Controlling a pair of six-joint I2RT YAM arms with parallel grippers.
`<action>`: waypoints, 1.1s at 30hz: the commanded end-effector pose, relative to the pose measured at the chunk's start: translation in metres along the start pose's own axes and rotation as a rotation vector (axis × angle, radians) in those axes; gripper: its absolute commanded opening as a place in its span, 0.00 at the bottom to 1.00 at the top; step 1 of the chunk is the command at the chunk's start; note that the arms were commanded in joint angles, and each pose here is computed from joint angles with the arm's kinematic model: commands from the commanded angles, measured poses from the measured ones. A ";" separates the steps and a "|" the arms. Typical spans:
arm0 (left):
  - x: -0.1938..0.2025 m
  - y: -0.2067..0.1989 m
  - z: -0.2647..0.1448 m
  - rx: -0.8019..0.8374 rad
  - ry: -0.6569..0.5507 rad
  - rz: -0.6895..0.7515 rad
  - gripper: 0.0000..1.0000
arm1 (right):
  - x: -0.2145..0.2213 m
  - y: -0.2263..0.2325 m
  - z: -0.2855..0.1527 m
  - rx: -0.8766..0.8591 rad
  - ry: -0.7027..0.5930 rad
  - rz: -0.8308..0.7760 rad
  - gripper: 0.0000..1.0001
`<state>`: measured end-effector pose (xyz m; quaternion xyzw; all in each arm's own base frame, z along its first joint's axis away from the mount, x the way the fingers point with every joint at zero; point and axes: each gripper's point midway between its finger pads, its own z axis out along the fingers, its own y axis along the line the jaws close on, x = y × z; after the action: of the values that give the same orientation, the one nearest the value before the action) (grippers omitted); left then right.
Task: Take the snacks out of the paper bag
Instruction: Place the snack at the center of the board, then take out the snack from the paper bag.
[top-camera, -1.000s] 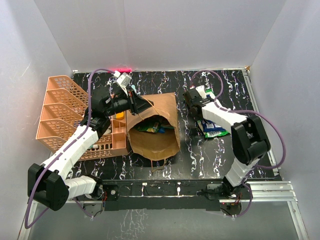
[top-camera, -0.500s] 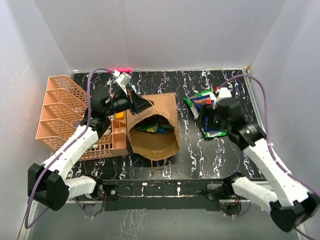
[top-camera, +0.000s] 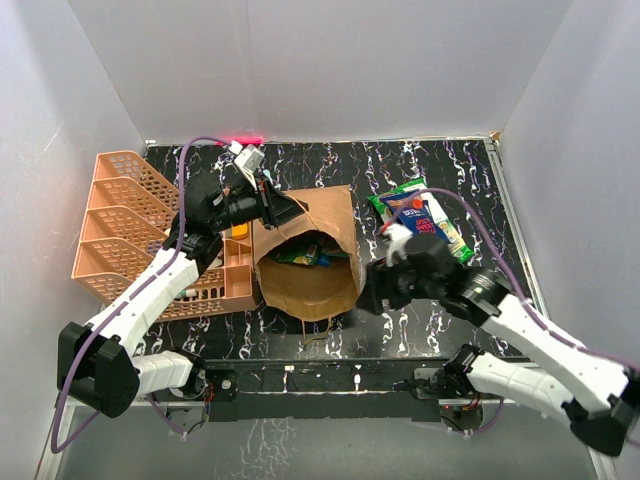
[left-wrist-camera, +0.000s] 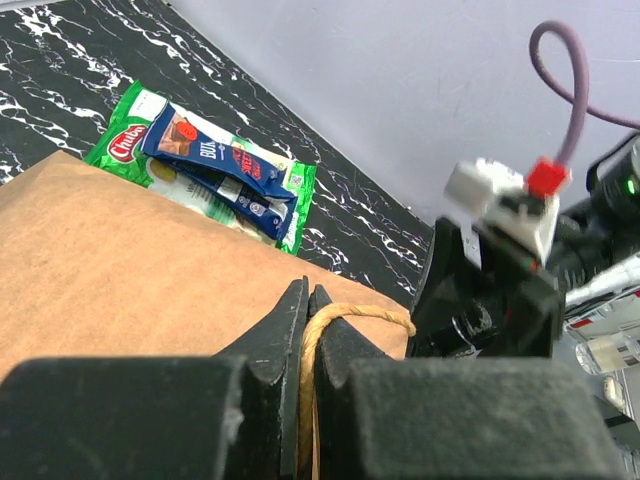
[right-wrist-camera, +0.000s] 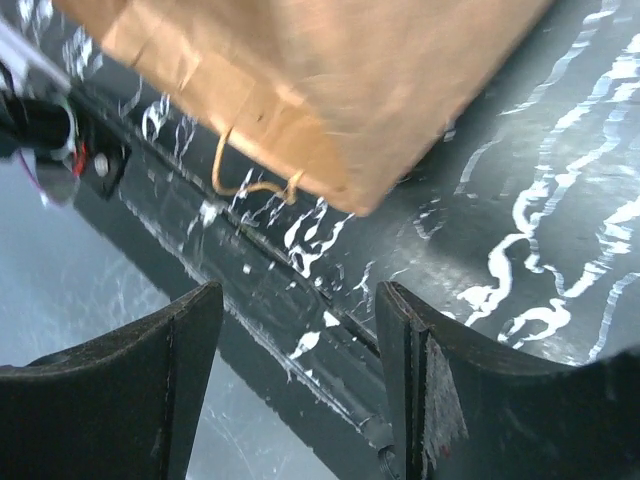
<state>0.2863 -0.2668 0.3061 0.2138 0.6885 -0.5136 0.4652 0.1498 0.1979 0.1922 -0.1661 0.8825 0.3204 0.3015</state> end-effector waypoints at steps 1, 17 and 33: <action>-0.019 -0.004 -0.002 -0.001 -0.043 0.061 0.00 | -0.016 0.066 0.015 -0.104 -0.040 -0.202 0.66; -0.026 -0.025 -0.007 0.077 -0.056 0.097 0.00 | -0.048 0.131 0.093 0.037 -0.250 -1.309 0.68; -0.037 -0.068 -0.021 0.246 -0.093 0.155 0.00 | -0.121 0.023 0.152 0.445 -0.209 -1.609 0.36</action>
<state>0.2571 -0.2708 0.3439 0.2686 0.6254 -0.5569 0.4760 0.2665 0.3246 0.1643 -0.6670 0.5268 -0.1075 0.5158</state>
